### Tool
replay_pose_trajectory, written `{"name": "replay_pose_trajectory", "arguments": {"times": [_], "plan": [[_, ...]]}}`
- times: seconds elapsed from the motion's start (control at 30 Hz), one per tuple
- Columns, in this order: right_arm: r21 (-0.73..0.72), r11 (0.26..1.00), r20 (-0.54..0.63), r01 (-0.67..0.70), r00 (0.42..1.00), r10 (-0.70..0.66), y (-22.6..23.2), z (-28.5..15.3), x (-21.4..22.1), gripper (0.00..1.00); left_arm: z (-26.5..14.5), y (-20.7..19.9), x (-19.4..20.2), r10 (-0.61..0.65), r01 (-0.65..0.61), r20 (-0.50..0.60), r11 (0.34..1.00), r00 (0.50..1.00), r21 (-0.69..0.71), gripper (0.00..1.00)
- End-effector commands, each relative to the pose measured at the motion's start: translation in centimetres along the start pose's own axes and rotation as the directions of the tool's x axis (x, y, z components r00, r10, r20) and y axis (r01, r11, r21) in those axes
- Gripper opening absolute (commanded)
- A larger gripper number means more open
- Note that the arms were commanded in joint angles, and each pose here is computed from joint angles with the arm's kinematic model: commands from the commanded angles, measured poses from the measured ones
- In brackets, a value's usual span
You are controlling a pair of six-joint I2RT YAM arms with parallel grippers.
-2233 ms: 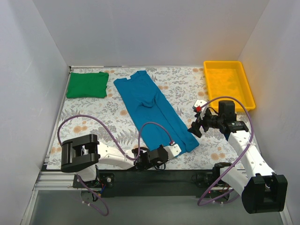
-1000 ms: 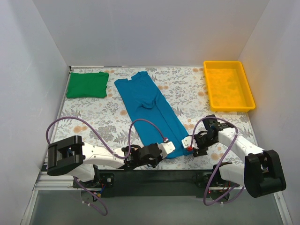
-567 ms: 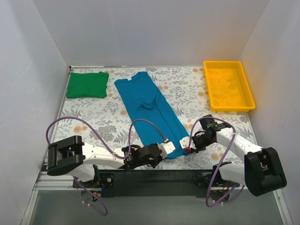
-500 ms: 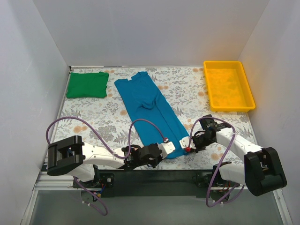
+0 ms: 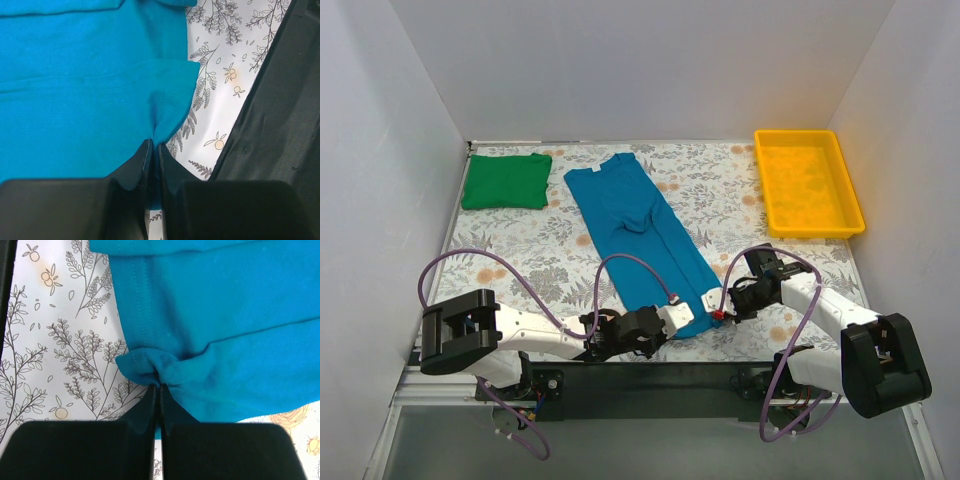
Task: Fold and stack the t-shirts
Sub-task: Fold the tshirt
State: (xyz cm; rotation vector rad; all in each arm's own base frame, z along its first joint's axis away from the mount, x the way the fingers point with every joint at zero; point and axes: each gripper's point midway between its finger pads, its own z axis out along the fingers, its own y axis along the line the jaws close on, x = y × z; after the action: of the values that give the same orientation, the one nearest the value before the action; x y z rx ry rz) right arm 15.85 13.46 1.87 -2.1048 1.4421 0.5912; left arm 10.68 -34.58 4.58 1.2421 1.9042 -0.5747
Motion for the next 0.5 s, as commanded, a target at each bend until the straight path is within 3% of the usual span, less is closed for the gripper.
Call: {"name": "replay_pose_trajectory", "arguments": {"times": [0.0,0.47], "plan": [[0.011,0.999,-0.049,-0.049,0.998,0.050,-0.4,-0.8,0.3,0.01,-0.4,-0.1,-0.8,-0.004,0.004,0.037,1.000,0.999,0.013,0.00],[0.014,0.999,-0.011,-0.048,0.999,0.048,-1.8,-2.9,-2.2,0.01,-0.9,-0.2,-1.3,-0.001,-0.001,0.059,1.000,0.998,0.030,0.00]]}}
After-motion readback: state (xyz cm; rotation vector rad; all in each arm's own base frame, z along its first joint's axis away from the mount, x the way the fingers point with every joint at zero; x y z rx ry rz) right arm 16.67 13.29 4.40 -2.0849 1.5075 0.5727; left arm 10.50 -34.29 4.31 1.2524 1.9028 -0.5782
